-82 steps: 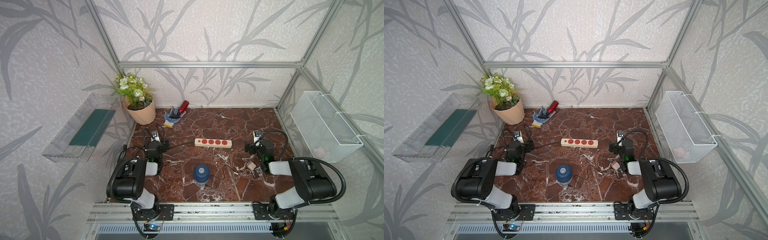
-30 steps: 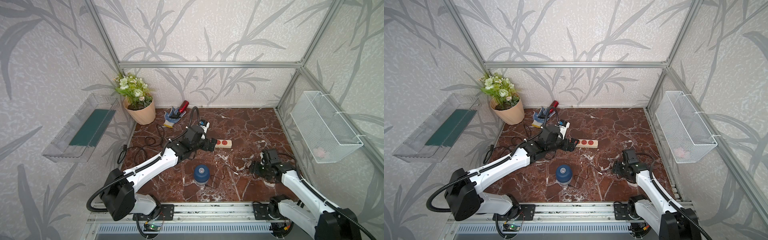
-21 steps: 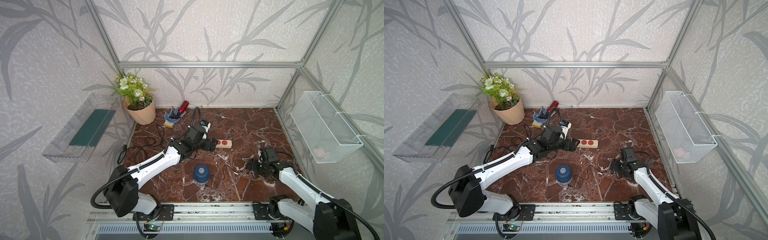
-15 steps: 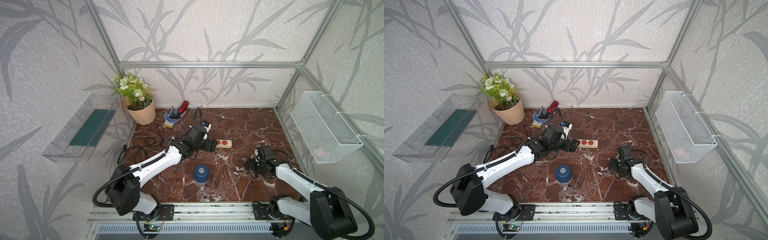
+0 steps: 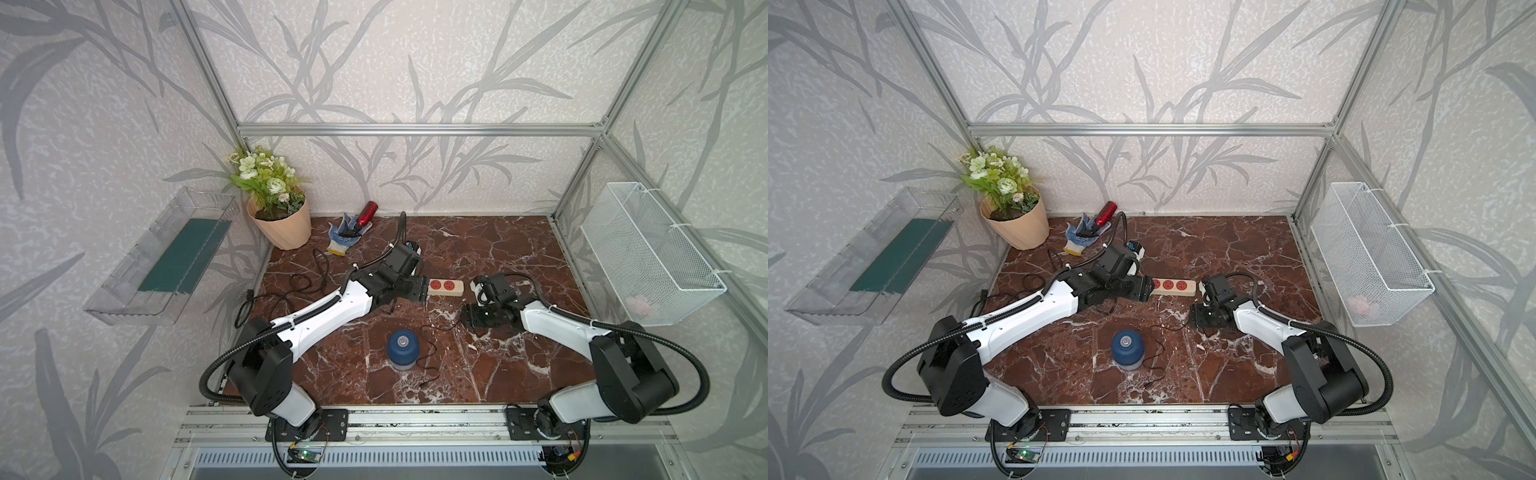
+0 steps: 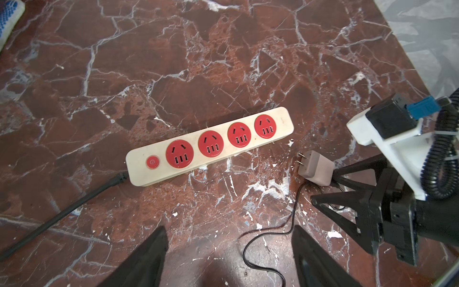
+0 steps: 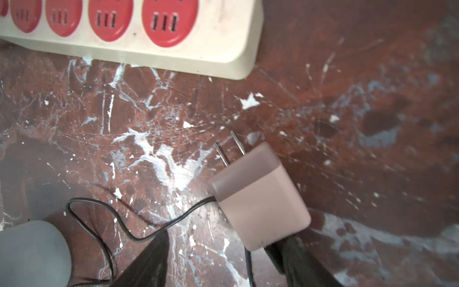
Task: Charge the cordless meat grinders
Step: Move the plug to the center of the board.
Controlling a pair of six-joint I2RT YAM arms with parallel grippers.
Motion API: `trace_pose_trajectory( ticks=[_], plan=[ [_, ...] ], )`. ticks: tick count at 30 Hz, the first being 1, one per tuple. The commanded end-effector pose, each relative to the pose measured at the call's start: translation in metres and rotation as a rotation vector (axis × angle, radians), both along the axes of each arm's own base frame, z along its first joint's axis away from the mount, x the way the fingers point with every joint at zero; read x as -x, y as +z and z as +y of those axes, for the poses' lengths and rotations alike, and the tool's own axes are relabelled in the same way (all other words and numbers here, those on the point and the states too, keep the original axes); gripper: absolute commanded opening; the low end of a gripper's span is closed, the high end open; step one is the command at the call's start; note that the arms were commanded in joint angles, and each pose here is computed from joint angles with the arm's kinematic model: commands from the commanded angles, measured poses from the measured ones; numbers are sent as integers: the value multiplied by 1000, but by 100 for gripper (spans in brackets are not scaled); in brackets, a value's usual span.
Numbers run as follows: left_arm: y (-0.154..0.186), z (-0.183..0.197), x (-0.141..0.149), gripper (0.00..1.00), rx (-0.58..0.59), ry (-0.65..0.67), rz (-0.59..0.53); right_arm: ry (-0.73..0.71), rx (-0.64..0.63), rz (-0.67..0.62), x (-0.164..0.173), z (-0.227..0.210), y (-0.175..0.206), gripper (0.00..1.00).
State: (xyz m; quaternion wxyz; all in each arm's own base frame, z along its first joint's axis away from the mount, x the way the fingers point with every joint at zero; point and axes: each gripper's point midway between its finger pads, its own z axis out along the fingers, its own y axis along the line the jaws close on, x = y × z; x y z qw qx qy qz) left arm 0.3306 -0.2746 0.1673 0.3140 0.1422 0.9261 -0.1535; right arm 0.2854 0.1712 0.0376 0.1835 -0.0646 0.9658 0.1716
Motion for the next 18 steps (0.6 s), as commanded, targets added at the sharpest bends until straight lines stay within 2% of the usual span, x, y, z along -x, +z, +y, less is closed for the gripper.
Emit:
trace_pose_trajectory(
  ticks=[1, 3, 7, 11, 13, 18],
  plan=[
    [-9, 13, -2, 75, -53, 78, 63, 131, -10, -32, -5, 22, 6, 68],
    [-12, 14, -5, 72, -76, 88, 96, 147, -6, -26, 0, 22, 11, 66],
    [-18, -3, -9, 72, -69, 88, 193, 102, 41, -82, 19, -3, 34, 69],
    [-36, -29, -12, 71, -38, 116, 336, -44, 92, -202, 22, -39, 70, 74],
    [-47, -45, -9, 72, -50, 109, 398, -112, 103, -211, 21, -57, 81, 75],
    [-63, -78, 5, 75, -55, 118, 440, -184, 138, -229, 18, -79, 86, 75]
  ],
)
